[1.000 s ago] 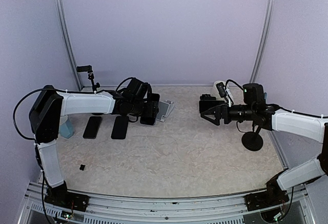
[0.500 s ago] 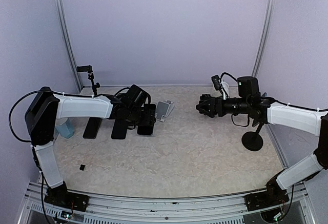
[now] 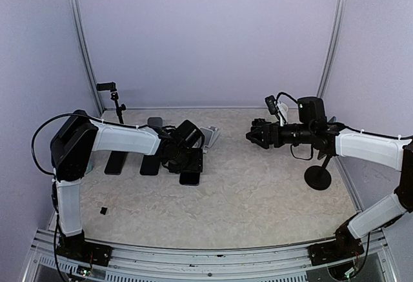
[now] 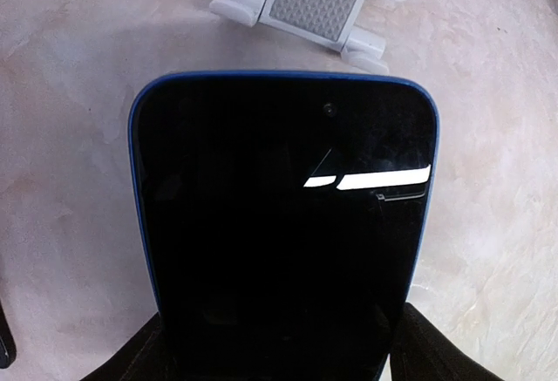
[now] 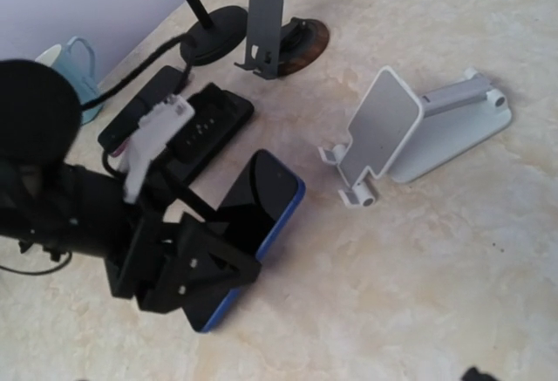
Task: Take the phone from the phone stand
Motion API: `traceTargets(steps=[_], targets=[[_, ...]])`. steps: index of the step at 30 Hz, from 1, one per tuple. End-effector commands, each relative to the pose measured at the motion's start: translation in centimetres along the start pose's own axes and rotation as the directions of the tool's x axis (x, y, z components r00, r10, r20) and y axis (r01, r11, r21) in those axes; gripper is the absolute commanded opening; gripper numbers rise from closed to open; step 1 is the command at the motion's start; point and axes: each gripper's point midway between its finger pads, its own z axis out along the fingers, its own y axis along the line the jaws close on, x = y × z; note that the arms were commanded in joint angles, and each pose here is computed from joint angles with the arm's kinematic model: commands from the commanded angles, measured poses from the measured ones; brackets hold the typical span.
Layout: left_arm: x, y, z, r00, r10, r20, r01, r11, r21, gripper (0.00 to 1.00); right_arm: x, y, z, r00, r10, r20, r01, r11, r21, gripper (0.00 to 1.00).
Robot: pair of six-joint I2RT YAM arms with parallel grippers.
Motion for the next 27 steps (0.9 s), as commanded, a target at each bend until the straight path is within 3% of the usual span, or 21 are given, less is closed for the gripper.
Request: traceTargets(steps=[1, 18, 27], targets=[[-1.3, -0.1, -0.3, 0.999, -0.033, 0.036, 0.034, 0.999, -0.040, 0.48, -0.5, 0.5, -0.1, 1.000, -0.018, 0.017, 0.018, 1.000, -0.004, 0.91], [-0.4, 0.8, 1.7, 0.999, -0.049, 0.016, 0.051, 0.994, -0.099, 0.74, -0.6, 0.5, 0.2, 1.000, -0.021, 0.018, 0.021, 1.000, -0.011, 0.91], [-1.2, 0.2, 1.4, 0.999, -0.041, 0.024, 0.042, 0.996, -0.074, 0.98, -0.5, 0.5, 0.1, 0.999, -0.028, 0.018, 0.028, 1.000, -0.006, 0.91]])
